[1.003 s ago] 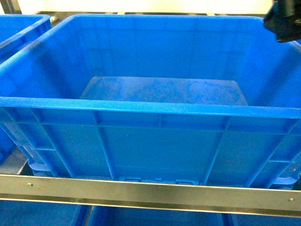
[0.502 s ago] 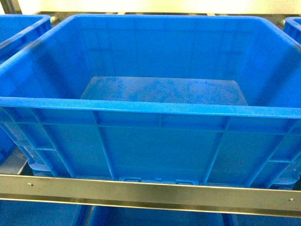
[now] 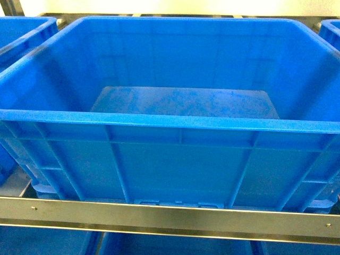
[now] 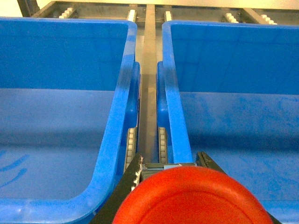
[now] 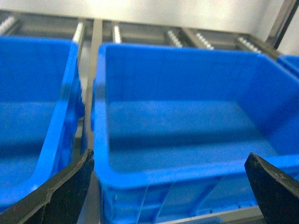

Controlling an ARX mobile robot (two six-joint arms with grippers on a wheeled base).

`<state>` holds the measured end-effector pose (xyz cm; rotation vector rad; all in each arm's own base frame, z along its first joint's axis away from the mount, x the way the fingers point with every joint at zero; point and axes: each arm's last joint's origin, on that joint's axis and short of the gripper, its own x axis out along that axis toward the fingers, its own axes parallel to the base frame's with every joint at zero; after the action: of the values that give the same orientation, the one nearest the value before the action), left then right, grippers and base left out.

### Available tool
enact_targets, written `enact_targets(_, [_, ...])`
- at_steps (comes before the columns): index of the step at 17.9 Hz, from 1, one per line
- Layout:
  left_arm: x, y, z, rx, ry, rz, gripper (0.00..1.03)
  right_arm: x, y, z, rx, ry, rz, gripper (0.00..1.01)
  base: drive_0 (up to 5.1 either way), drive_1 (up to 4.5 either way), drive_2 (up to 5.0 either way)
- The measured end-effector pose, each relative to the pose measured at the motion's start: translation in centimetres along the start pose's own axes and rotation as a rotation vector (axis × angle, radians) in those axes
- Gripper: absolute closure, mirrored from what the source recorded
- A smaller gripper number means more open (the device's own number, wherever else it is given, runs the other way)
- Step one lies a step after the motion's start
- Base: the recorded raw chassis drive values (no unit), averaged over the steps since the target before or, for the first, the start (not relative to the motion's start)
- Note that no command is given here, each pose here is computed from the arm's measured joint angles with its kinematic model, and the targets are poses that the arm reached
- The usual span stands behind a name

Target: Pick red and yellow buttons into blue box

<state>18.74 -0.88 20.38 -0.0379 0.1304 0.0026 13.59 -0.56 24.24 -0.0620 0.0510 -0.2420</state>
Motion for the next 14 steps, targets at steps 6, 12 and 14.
enact_targets(6, [1.2,-0.6,2.7,-0.004,-0.1,-0.029,0.76,-0.6,0.7,-1.1,-0.019,0.049,0.022,0.03,0.0,0.0,0.0])
enact_targets(12, [9.7,-3.9,7.3,0.029,-0.013,-0.284,0.77,-0.6,0.7,-1.1,-0.019,0.049,0.022,0.03,0.0,0.0,0.0])
enact_targets(14, [13.2,-5.4,7.6,0.096,0.104,-0.345,0.77,-0.6,0.7,-1.1,-0.019,0.048,0.022,0.03,0.0,0.0,0.0])
